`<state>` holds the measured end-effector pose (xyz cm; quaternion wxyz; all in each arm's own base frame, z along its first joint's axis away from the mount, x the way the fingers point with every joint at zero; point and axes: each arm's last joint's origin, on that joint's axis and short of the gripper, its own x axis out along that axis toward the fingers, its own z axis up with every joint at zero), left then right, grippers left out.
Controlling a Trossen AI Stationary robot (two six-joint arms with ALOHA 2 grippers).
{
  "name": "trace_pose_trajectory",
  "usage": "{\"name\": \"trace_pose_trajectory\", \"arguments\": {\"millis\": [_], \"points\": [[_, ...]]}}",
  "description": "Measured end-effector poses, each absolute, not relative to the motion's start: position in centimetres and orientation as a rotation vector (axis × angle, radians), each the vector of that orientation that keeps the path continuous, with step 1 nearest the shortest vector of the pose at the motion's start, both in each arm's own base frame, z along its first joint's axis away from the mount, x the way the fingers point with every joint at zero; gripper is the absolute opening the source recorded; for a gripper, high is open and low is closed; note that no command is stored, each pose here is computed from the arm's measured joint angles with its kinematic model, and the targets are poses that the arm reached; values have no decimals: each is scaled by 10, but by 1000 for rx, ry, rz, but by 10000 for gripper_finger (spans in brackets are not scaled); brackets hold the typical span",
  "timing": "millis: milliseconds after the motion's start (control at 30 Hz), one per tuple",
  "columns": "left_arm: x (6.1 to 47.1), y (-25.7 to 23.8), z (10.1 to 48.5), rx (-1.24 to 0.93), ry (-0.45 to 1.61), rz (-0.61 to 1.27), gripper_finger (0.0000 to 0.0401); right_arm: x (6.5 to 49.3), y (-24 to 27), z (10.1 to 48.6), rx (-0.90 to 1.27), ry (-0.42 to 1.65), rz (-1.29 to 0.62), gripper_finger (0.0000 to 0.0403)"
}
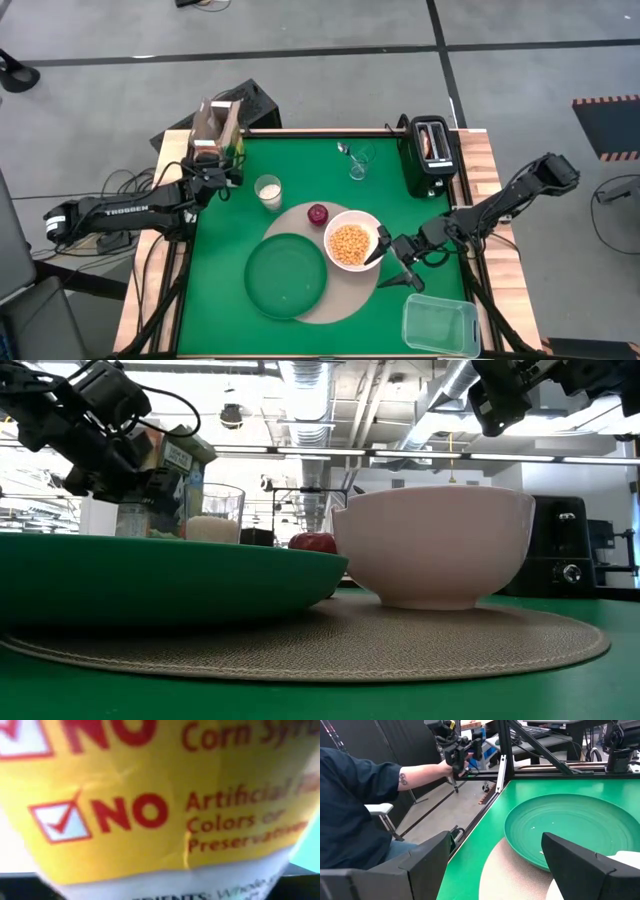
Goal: Arrange a breakfast setting
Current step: Pour the cereal into the white bowl
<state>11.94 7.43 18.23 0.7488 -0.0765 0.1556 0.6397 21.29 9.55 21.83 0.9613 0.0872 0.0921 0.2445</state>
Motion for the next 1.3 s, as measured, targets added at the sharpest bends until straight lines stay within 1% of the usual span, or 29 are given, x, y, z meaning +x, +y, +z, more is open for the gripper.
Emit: {"name": "trace_pose_trajectory", "arguments": {"millis": [167, 267, 433, 733, 800, 933, 1000, 1133, 1300], "points": [[119, 74, 182, -209, 316, 1410, 302, 213, 95, 218, 177, 186, 496, 340], [120, 74, 184, -199, 338, 1389, 322, 213, 95, 218, 177, 187, 496, 340], [122, 73, 183, -176, 409, 1292, 329, 213, 95, 218, 176, 186, 496, 340], [121, 73, 183, -159, 413, 1313, 332, 213, 95, 218, 175, 184, 473, 340], [121, 73, 183, -164, 409, 1315, 342, 213, 95, 218, 175, 183, 472, 340], [120, 75, 183, -196, 385, 1335, 384, 213, 95, 218, 175, 183, 472, 340], [120, 75, 183, -206, 379, 1341, 396, 213, 95, 218, 175, 183, 472, 340], [122, 76, 190, -239, 361, 1303, 389, 213, 95, 218, 175, 183, 469, 340], [129, 77, 213, -223, 352, 1212, 387, 213, 95, 218, 175, 183, 470, 340]]}}
